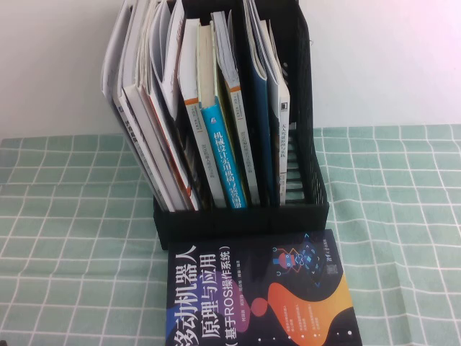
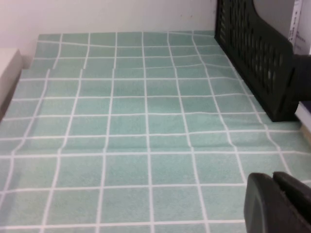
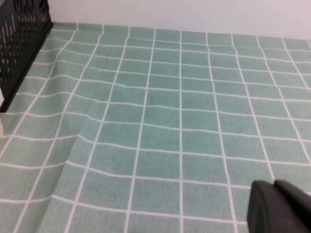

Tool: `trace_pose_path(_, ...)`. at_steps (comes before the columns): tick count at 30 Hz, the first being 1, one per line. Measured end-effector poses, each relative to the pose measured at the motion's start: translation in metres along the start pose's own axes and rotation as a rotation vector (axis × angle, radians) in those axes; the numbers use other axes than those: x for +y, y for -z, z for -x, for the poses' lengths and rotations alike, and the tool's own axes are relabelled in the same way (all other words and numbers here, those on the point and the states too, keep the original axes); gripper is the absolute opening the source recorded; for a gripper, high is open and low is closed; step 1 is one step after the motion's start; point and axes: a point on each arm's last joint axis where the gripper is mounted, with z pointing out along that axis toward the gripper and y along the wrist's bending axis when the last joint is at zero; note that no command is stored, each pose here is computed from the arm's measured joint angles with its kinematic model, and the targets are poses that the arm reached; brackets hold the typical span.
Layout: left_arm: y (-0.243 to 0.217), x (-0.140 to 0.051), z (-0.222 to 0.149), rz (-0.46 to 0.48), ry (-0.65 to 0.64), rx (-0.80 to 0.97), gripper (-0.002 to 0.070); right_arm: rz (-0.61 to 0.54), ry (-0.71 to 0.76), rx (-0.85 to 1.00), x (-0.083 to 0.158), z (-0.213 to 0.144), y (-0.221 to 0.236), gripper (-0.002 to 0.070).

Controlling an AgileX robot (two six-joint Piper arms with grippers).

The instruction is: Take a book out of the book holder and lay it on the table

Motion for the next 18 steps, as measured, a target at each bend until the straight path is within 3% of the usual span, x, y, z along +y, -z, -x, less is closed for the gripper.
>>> trace_pose_path(18, 0.0, 0.0006, 0.0001, 0.006, -0.029, -0.001, -0.0002, 0.0, 0.0, 0.0, 0.0, 0.0, 0.0, -0.0002)
